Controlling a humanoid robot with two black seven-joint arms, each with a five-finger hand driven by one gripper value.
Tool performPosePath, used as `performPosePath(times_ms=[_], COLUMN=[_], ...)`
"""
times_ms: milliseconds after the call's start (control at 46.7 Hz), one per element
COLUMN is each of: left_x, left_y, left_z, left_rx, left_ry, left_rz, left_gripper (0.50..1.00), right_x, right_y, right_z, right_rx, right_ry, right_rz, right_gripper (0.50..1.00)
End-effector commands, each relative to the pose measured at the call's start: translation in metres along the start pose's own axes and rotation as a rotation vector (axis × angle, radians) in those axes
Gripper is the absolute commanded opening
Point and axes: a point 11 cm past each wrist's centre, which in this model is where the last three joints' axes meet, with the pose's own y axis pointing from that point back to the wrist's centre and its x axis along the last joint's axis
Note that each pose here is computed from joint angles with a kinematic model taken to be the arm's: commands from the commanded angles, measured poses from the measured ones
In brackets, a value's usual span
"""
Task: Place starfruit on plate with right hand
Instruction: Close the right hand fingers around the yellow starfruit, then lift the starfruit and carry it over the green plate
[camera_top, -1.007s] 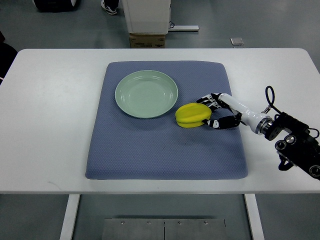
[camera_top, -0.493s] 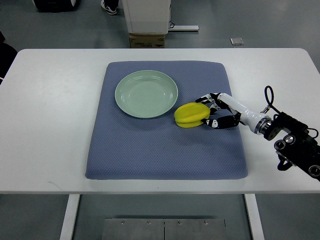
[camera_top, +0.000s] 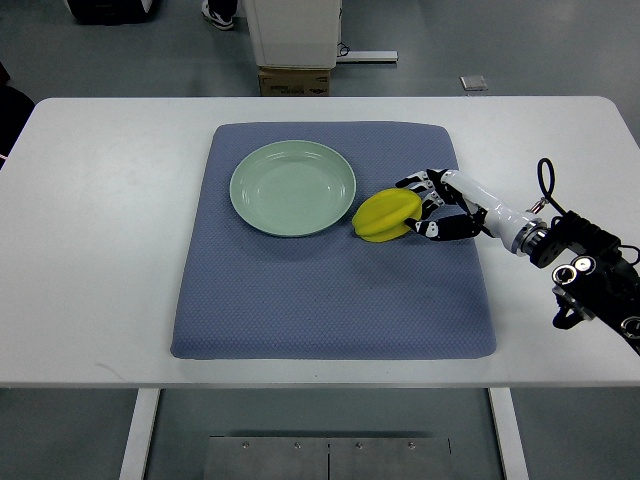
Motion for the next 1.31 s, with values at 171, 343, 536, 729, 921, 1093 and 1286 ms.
performPosePath(times_ms=[171, 343, 536, 729, 921, 1093, 1286], left_x=[0.0, 0.0, 0.0, 0.0, 0.0, 0.0, 0.0], left_y=[0.0, 0.0, 0.0, 0.0, 0.0, 0.0, 0.0], left_z=[0.0, -0.001, -0.001, 0.0, -0.001, 0.0, 0.0], left_rx=[0.0, 0.001, 0.001, 0.0, 0.001, 0.0, 0.0], left_ry=[0.0, 0.0, 0.0, 0.0, 0.0, 0.0, 0.0], left_rz=[0.0, 0.0, 0.0, 0.0, 0.0, 0.0, 0.0], left_gripper=[1.0, 1.0, 1.0, 1.0, 1.0, 1.0, 1.0], right_x=[0.003, 0.008, 0.012, 0.011, 0.02, 0.023, 0.03], right_y=[-0.001, -0.003, -0.003, -0.003, -0.001, -0.003, -0.009], right_z=[-0.003, -0.008, -0.009, -0.008, -0.009, -0.013, -0.024], right_rx=[0.005, 0.012, 0.013, 0.01, 0.01, 0.011, 0.019], right_ry=[-0.004, -0.003, -0.022, -0.026, -0.054, -0.062, -0.088], right_rz=[0.005, 0.013, 0.028, 0.029, 0.049, 0.057, 0.07], right_gripper=[0.5, 0.5, 0.5, 0.5, 0.5, 0.5, 0.5])
